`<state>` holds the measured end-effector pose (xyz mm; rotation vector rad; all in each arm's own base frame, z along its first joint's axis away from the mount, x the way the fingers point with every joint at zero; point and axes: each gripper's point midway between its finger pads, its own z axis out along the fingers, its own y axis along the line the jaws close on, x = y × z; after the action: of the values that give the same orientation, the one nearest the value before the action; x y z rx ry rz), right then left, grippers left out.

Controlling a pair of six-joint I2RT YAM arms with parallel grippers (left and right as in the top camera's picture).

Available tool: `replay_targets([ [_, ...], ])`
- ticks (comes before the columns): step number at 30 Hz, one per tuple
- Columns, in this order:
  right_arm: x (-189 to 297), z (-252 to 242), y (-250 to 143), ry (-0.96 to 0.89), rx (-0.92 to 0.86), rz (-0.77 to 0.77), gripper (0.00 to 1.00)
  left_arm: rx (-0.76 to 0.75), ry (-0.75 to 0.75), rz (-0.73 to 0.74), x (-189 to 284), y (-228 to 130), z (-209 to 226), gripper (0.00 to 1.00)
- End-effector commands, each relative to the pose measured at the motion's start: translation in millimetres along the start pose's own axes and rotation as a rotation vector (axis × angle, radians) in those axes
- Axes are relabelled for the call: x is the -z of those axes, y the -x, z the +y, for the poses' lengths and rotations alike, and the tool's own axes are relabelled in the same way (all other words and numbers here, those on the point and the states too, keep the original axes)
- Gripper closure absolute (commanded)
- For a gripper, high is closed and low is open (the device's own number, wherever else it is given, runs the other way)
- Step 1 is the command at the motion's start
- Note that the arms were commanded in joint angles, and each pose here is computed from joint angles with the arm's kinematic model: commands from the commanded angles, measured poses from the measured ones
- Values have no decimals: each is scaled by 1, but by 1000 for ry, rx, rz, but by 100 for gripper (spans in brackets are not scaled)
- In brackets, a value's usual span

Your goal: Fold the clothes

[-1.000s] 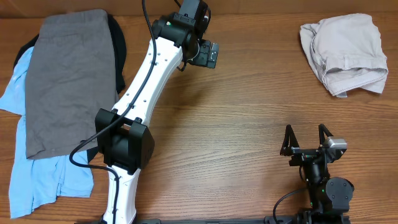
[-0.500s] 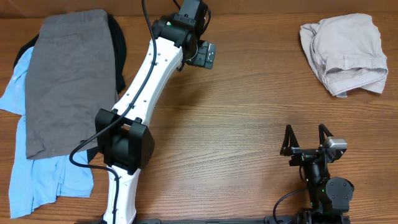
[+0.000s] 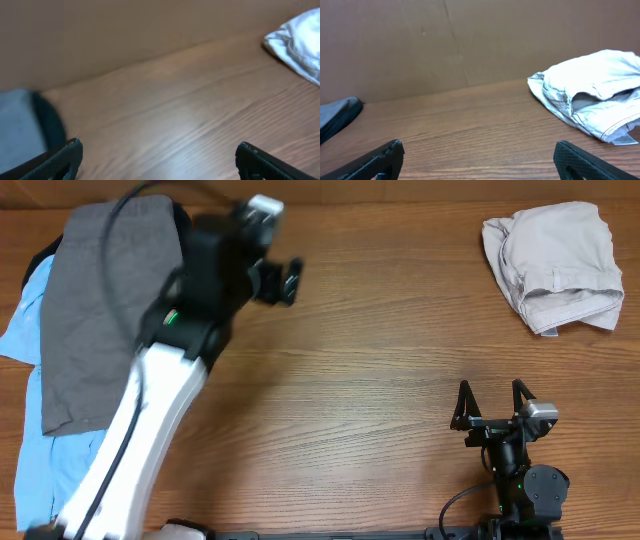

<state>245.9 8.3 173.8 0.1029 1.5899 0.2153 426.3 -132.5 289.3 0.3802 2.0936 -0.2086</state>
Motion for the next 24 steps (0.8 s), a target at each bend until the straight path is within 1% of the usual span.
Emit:
replay_targets([
  [1, 0, -2, -1, -10, 1, -7, 0, 56, 31, 19, 25, -49, 22, 0],
  [4, 0, -2, -1, -10, 1, -7, 0, 151, 78, -26, 44, -74, 42, 0],
  [6, 0, -2, -1, -10, 1, -7, 0, 174, 94, -84, 59, -92, 51, 0],
  [13, 0, -2, -1, -10, 1, -7, 0, 136, 170, -322, 94, -133, 56, 0],
  [15, 0, -2, -1, -10, 1, -7, 0, 131, 192, -370, 101, -147, 57, 0],
  [18, 0, -2, -1, -10, 1, -7, 0, 128, 219, -414, 110, -166, 57, 0],
  [24, 0, -2, -1, -10, 1, -7, 0, 114, 255, -499, 123, -182, 57, 0],
])
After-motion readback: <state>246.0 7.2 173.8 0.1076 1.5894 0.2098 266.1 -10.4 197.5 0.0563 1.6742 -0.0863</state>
